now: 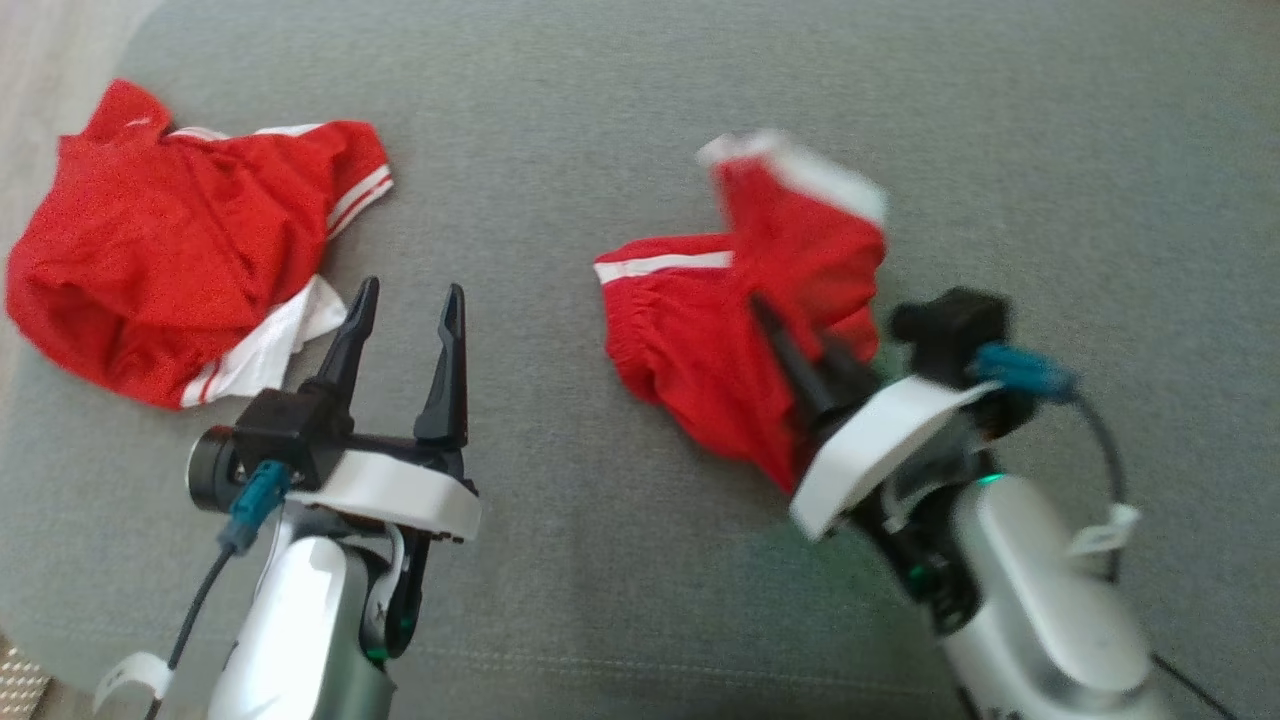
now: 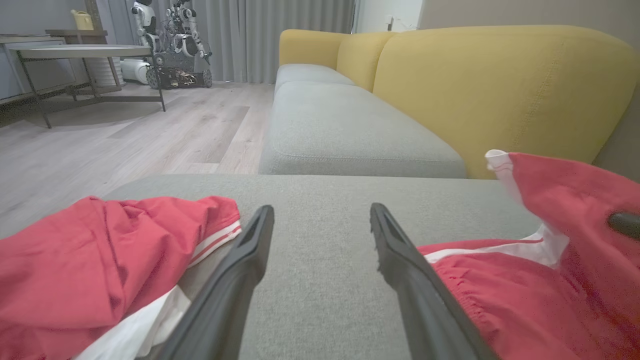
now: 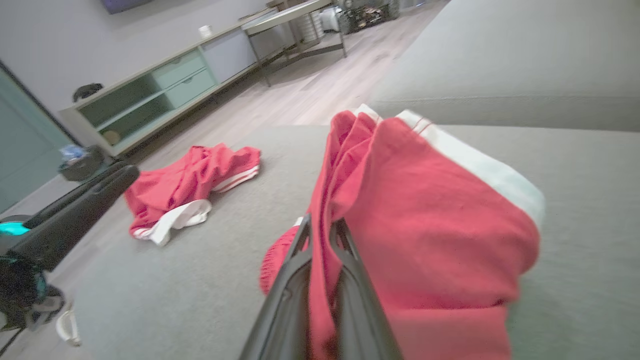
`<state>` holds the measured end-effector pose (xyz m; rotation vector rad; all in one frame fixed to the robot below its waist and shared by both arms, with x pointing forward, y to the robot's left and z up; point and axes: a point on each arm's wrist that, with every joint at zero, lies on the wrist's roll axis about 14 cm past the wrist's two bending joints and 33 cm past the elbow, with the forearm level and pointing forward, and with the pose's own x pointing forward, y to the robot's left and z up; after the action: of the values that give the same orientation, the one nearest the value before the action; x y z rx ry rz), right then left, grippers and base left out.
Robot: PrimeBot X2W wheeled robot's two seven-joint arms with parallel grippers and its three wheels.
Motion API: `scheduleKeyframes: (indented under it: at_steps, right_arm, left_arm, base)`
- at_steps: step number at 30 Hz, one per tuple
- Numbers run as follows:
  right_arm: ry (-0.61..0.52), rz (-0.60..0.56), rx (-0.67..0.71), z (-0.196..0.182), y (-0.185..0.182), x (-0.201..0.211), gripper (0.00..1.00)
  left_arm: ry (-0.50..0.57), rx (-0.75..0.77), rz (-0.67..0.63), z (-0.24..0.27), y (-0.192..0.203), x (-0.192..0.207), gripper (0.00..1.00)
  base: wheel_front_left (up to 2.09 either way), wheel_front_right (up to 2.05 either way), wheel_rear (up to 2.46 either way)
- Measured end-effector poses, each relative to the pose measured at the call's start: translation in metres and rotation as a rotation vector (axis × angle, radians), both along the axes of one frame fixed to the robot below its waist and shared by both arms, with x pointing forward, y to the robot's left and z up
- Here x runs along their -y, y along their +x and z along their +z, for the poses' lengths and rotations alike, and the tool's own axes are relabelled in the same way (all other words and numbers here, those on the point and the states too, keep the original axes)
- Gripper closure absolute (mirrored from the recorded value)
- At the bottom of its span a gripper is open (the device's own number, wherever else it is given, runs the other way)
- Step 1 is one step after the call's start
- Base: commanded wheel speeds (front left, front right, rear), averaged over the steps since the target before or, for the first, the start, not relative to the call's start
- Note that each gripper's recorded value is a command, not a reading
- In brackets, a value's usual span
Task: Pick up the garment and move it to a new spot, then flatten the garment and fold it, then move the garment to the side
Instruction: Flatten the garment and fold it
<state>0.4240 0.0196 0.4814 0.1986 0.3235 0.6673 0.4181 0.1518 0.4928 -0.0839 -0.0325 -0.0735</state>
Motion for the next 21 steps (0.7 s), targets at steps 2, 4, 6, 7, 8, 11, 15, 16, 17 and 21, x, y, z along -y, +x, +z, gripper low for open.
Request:
scheduleKeyframes:
  at_steps: [2, 4, 6, 7, 8, 11, 15, 16, 17, 21]
  right_arm:
    - [0.024, 0.069, -0.036, -0.006, -0.012, -0.021, 1.00]
    - [0.035, 0.128, -0.071, -0.016, -0.024, -0.038, 1.00]
    - [0.039, 0.171, -0.112, -0.027, -0.035, -0.050, 1.00]
    - [0.044, 0.184, -0.132, -0.033, -0.040, -0.054, 1.00]
    - [0.045, 0.191, -0.149, -0.040, -0.043, -0.057, 1.00]
    - [0.030, 0.210, -0.174, -0.052, -0.045, -0.061, 1.00]
    - [0.034, 0.209, -0.133, -0.048, -0.034, -0.063, 0.00]
    - [0.042, 0.205, -0.116, -0.044, -0.031, -0.063, 0.00]
    - [0.048, 0.202, -0.103, -0.042, -0.029, -0.063, 0.00]
    - [0.093, 0.183, -0.035, -0.024, -0.024, -0.061, 0.00]
  left_arm:
    - [0.002, -0.007, 0.012, -0.002, -0.005, -0.004, 0.00]
    - [0.004, -0.009, 0.019, -0.002, -0.008, -0.006, 0.00]
    - [0.006, -0.011, 0.024, -0.002, -0.010, -0.008, 0.00]
    - [0.006, -0.013, 0.028, -0.003, -0.011, -0.009, 0.00]
    - [0.006, -0.016, 0.032, -0.003, -0.012, -0.010, 0.00]
    - [0.006, -0.025, 0.038, -0.006, -0.012, -0.012, 0.00]
    - [0.005, -0.032, 0.038, -0.009, -0.011, -0.011, 0.00]
    - [0.005, -0.033, 0.036, -0.009, -0.010, -0.011, 0.00]
    - [0.005, -0.034, 0.037, -0.010, -0.010, -0.010, 0.00]
    - [0.001, -0.030, 0.024, -0.009, -0.008, -0.006, 0.00]
  base:
    - [0.00, 0.00, 0.00]
    - [0.00, 0.00, 0.00]
    - [0.00, 0.00, 0.00]
    - [0.00, 0.00, 0.00]
    - [0.00, 0.00, 0.00]
    - [0.00, 0.00, 0.00]
    - [0.00, 0.00, 0.00]
    - [0.00, 0.00, 0.00]
    - [0.00, 0.00, 0.00]
    - [0.00, 0.00, 0.00]
